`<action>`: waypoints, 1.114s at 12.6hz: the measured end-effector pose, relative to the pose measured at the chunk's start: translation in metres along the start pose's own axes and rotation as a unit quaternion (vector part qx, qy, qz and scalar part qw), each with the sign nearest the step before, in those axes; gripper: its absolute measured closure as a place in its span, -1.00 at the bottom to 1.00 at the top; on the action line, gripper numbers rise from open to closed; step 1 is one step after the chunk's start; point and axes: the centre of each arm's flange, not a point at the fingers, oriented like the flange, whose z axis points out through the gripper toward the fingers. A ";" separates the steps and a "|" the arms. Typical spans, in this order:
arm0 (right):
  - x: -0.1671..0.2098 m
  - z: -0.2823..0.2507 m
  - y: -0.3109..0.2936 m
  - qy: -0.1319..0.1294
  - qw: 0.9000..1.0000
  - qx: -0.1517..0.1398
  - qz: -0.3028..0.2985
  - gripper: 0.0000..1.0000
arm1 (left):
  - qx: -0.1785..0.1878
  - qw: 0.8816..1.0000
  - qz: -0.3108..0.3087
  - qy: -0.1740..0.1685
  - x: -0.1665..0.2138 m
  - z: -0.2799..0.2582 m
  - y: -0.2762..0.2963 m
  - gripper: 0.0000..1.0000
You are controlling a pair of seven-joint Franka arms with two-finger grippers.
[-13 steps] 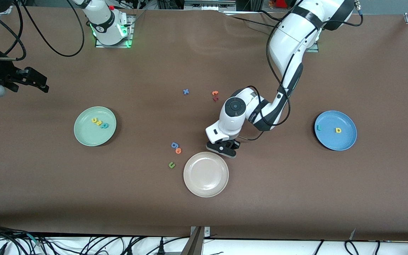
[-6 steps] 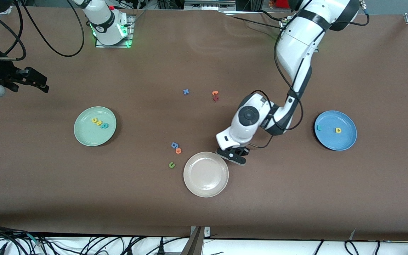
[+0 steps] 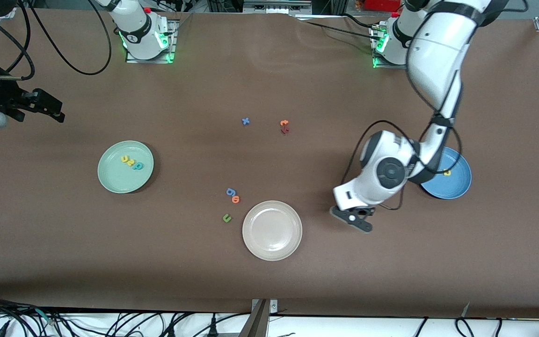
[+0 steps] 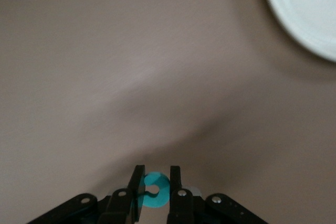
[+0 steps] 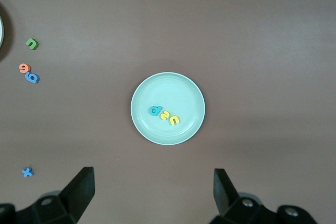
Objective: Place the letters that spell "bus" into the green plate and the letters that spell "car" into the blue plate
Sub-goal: 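Carry the cyan c to the blue plate and open the left gripper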
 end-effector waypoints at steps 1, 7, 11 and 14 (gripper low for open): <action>0.000 0.000 0.000 0.000 1.000 0.000 0.000 -1.00 | -0.005 1.000 0.014 -0.006 -0.013 -0.006 -0.020 0.54; 0.000 0.000 0.000 0.000 1.000 0.000 0.000 -1.00 | -0.018 0.996 0.069 -0.063 -0.111 -0.017 -0.128 0.54; 0.000 0.000 0.000 0.000 1.000 0.000 0.000 -1.00 | -0.032 0.989 0.115 -0.085 -0.177 -0.006 -0.195 0.54; 0.000 0.000 0.000 0.000 1.000 0.000 0.000 -1.00 | -0.049 0.987 0.125 -0.091 -0.219 0.003 -0.231 0.54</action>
